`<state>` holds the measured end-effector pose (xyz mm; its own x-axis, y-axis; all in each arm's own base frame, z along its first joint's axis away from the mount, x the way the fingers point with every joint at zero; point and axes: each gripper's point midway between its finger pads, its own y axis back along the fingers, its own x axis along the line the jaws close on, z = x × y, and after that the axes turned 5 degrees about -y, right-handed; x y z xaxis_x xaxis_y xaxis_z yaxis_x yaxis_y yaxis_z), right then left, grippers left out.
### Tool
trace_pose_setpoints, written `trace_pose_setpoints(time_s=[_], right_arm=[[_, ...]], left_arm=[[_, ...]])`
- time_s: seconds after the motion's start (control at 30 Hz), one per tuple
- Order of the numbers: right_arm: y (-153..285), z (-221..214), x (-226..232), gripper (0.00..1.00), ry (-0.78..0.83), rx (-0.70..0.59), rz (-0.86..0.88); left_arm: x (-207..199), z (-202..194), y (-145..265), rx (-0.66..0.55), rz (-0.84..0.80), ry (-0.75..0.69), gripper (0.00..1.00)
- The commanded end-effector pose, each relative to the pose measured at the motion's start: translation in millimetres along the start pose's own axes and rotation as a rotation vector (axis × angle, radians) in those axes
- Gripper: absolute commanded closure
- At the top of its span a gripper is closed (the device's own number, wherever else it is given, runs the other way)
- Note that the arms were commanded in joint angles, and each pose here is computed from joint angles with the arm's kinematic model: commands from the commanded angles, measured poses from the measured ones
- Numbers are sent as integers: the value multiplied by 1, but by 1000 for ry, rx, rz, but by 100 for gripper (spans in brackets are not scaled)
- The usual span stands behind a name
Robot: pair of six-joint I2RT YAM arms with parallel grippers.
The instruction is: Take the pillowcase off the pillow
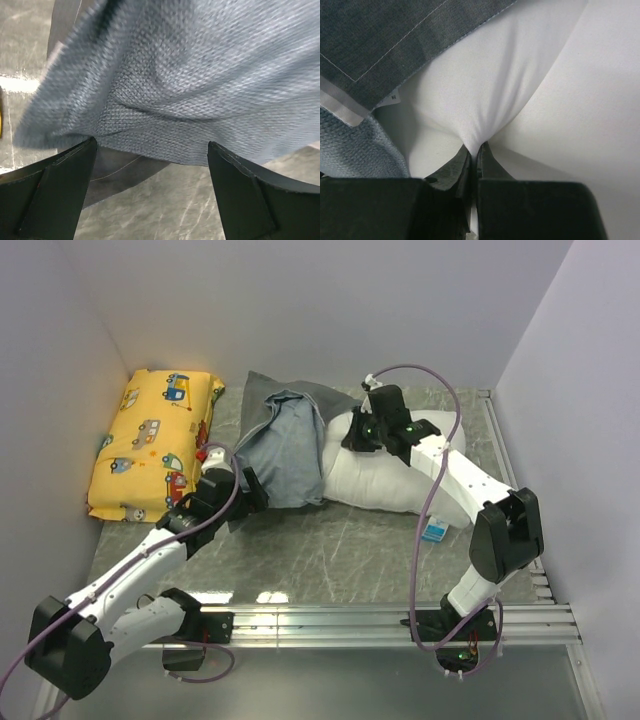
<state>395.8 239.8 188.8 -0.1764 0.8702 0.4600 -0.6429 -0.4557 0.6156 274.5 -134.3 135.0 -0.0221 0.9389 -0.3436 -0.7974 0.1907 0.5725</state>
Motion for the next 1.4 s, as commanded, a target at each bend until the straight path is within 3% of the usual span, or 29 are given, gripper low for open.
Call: trace_pose_setpoints(time_s=[0.0,0.2,0.37,0.5,0.53,0.67,0.77,0.93,1.07,1.3,1.37], right_arm=[[38,51,12,100,16,-154,7],[43,57,12,100,14,-165,4],[45,59,10,100,14,-170,-12],[49,62,13,100,14,-177,-6],[50,62,13,100,16,-178,-8],[54,63,12,100,18,-185,-17],[58,64,10,100,20,-190,-24],[62,64,6,100,19,-199,-29],[66,66,-4,100,11,-210,-54],[85,76,-43,100,-56,-255,-134],[91,74,-52,100,-78,-263,-144]], left_arm=[[-3,3,-3,-28,10,-19,2],[-7,-18,-10,27,21,-79,2],[-12,-22,-13,35,20,-100,9],[-2,-25,-23,52,91,-122,25],[-2,-24,-24,48,100,-116,35],[3,-19,-32,38,150,-136,52],[6,-11,-34,14,185,-145,78],[8,10,-28,-46,220,-139,99],[25,35,-26,-98,279,-89,100],[110,119,-6,-296,352,260,100],[116,135,-3,-328,310,334,100]])
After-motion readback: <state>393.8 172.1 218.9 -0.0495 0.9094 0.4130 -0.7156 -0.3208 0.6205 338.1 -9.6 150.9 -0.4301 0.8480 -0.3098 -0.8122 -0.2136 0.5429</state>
